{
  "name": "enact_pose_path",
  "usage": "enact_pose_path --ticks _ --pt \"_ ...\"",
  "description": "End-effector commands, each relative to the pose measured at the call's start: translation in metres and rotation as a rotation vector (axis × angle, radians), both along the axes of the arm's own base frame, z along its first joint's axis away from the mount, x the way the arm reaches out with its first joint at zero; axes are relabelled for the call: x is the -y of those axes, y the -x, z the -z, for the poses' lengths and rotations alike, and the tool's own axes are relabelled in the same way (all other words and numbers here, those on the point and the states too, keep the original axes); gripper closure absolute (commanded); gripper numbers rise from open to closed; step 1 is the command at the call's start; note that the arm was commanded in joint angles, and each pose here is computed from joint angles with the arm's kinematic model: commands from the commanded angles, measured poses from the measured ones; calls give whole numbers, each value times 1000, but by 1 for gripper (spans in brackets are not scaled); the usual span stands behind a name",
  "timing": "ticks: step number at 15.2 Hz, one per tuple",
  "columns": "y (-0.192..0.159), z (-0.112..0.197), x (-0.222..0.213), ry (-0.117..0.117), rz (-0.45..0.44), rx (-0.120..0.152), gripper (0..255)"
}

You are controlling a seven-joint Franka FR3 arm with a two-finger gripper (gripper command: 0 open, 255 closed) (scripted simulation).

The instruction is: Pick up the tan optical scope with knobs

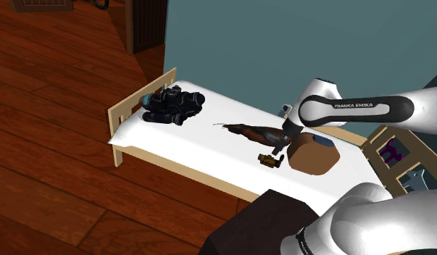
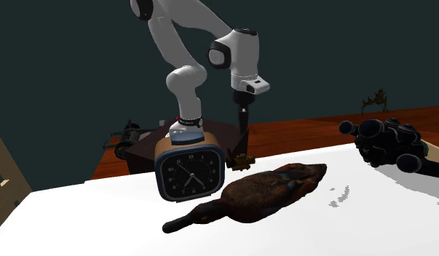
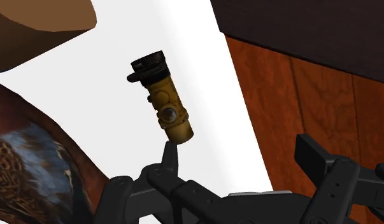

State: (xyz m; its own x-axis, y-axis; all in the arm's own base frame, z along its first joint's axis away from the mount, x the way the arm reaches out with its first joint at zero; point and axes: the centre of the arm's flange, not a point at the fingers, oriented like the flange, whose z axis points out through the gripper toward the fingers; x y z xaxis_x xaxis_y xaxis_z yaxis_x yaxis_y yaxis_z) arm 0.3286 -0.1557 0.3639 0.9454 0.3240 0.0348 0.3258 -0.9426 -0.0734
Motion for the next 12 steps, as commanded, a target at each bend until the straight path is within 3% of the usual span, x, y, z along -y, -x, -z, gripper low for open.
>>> enact_pose_path --ticks 1,6,12 --pt "-3 19 16 4 -46 -3 0" --pt "-17 67 52 12 -146 -13 0" --pt "-17 99 52 12 -146 -13 0"
